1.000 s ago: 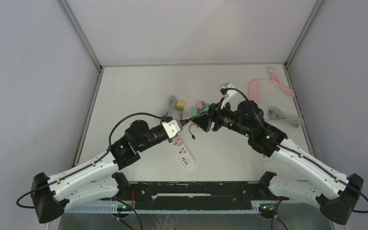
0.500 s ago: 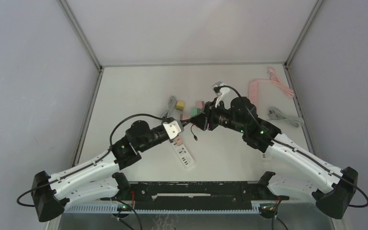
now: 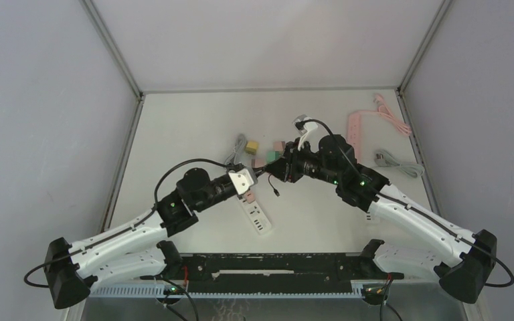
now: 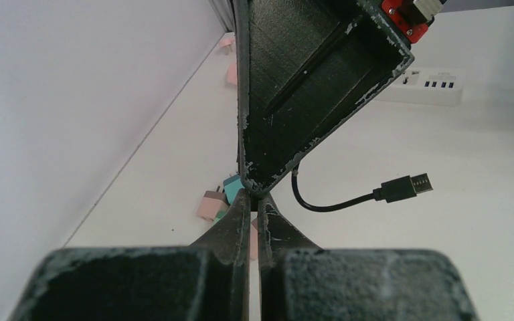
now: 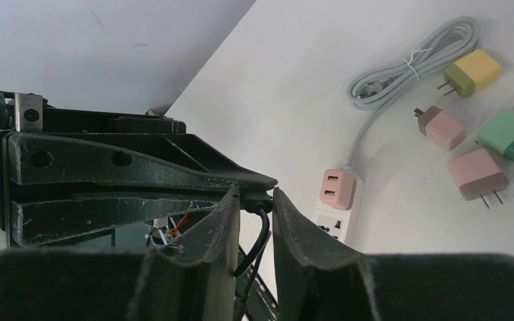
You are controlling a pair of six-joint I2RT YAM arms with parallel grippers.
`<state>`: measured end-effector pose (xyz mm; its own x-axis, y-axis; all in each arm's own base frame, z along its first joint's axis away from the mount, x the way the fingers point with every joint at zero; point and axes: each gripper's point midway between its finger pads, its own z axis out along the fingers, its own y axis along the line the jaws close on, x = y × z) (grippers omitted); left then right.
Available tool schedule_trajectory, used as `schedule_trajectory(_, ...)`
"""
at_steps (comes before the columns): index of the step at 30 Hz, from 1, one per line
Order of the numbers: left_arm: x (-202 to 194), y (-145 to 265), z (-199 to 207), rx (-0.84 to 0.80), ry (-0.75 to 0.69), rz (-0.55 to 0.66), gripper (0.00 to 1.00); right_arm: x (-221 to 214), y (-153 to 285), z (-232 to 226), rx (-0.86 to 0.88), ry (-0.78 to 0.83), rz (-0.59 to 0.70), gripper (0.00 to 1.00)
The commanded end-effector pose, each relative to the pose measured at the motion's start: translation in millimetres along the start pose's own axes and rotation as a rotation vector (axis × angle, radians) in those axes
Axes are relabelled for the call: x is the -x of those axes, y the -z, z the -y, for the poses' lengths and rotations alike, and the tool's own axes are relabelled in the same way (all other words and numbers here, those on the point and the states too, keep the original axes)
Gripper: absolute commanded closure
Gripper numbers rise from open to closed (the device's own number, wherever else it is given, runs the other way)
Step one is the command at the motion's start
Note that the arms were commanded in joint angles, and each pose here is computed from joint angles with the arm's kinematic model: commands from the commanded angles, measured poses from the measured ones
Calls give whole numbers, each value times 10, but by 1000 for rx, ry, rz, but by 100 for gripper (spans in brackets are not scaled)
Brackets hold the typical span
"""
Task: Insert the plug
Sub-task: Adjust the plug.
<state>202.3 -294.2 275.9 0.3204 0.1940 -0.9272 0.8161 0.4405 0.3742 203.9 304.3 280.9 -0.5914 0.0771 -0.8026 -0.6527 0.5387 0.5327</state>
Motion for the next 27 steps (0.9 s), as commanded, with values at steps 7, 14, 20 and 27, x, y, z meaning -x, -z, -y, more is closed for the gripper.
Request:
schedule_trajectory(7, 125, 25, -21, 18, -4, 63, 89, 231, 91, -197, 58, 11, 58, 89)
schedule_trajectory(14, 97, 86, -37, 44, 36, 60, 60, 319, 205, -127, 42, 22, 82, 98)
schedule_trajectory(20, 9, 204, -126, 143, 176, 46, 50, 344, 261, -33, -2, 52, 67, 100)
schedule_trajectory(27, -169, 414, -257, 309, 417, 11, 38, 278, 308, -35, 15, 113, 26, 100)
